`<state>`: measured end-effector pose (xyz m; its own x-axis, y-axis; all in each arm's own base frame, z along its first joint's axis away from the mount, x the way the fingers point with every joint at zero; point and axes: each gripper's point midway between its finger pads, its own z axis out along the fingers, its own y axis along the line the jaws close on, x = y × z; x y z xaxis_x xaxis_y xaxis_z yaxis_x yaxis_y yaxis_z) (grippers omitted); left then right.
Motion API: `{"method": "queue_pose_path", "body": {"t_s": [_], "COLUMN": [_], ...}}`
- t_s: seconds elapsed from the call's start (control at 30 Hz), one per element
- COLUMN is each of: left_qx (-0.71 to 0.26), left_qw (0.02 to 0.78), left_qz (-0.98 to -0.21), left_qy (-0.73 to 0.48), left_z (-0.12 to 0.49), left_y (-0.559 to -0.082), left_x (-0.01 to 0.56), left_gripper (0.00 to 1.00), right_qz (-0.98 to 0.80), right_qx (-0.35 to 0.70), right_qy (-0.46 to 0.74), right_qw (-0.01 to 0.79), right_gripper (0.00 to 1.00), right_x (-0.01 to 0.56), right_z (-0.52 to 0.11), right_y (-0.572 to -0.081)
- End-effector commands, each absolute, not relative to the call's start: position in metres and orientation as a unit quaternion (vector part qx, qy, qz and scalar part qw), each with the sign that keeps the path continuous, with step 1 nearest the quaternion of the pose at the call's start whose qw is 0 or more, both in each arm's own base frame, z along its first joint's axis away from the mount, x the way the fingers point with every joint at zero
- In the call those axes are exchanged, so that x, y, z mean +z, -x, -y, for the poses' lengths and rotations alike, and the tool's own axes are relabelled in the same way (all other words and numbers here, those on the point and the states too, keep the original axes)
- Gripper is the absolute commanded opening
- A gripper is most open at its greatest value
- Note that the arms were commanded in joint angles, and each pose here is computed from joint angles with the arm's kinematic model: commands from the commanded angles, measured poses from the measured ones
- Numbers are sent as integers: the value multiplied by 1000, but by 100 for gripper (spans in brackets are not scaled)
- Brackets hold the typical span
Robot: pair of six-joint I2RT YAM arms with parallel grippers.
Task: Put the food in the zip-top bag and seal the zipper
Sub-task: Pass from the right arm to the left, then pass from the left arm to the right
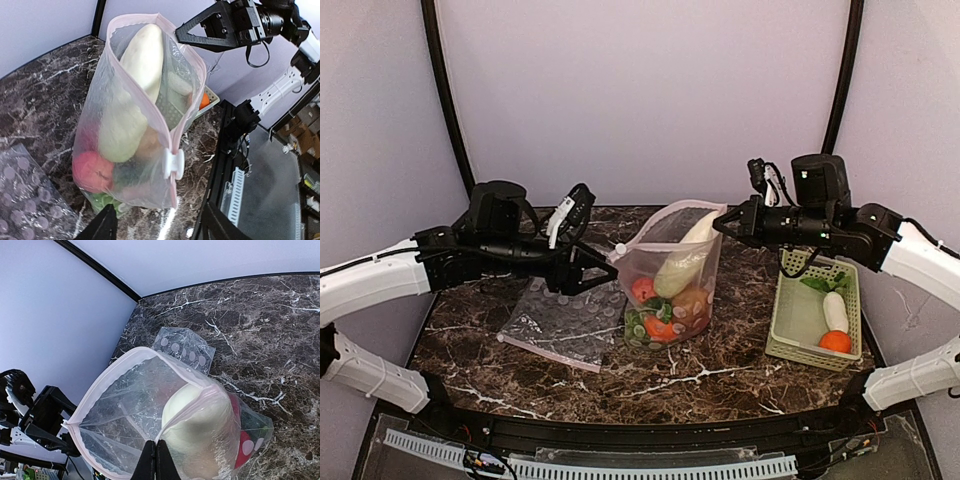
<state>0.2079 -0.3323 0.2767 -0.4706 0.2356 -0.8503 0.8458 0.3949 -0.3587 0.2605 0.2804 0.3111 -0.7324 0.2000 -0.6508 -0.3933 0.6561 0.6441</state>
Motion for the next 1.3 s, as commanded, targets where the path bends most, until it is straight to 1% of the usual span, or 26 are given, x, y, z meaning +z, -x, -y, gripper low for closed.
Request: {"method": "queue_pose_path", "body": {"t_s": [0.0,0.03,0.07,0.2,0.23,0.3,0.47,0.57,0.63,0.8,0.83,0.87,0.9,0.93,1.0,1.03,1.1,1.27], "left_qx": [-408,-410,-411,-412,-412,-413,-417,-418,-418,-420,-422,-426,-430,-431,-437,-441,-447,-465], "left_qw": [395,396,395,397,397,399,400,400,401,405,405,403,400,397,392,389,383,371], "left_qz": [-742,-740,-740,-740,-739,-738,-735,-734,-733,-727,-725,-722,-718,-718,-715,-712,-707,-693], "left_qy": [-356,-356,-357,-355,-354,-354,-355,-356,-357,-362,-364,-368,-373,-375,-380,-384,-391,-408], "left_z": [340,341,343,344,344,345,346,347,346,345,345,345,346,346,346,347,348,351], "left_y": [-221,-222,-222,-224,-224,-225,-225,-225,-224,-221,-220,-217,-215,-213,-210,-208,-204,-195], "left_x": [292,294,293,294,295,296,298,300,302,308,309,310,311,310,310,310,310,313], "left_gripper": [49,47,42,29,28,20,13,3,1,1,1,1,1,1,1,1,1,1], "right_qz": [-820,-820,-820,-822,-822,-823,-824,-824,-824,-821,-817,-814,-810,-805,-794,-788,-775,-734], "right_qx": [424,424,424,421,420,420,420,419,417,400,397,394,390,388,389,390,394,399], "right_qy": [56,57,58,59,60,61,63,64,66,84,92,101,111,120,141,155,185,318], "right_qw": [379,379,380,380,379,378,376,375,378,399,407,415,425,432,446,451,457,449], "right_gripper": [0,0,0,0,0,0,0,0,0,0,7,16,30,46,61,66,71,72], "right_x": [330,331,332,331,330,329,328,327,329,344,350,355,362,369,383,389,399,406], "right_z": [-285,-285,-284,-284,-285,-285,-285,-285,-285,-278,-276,-275,-273,-271,-270,-271,-276,-316], "right_y": [-263,-263,-263,-263,-263,-263,-263,-262,-261,-261,-260,-259,-257,-256,-250,-247,-239,-208]}}
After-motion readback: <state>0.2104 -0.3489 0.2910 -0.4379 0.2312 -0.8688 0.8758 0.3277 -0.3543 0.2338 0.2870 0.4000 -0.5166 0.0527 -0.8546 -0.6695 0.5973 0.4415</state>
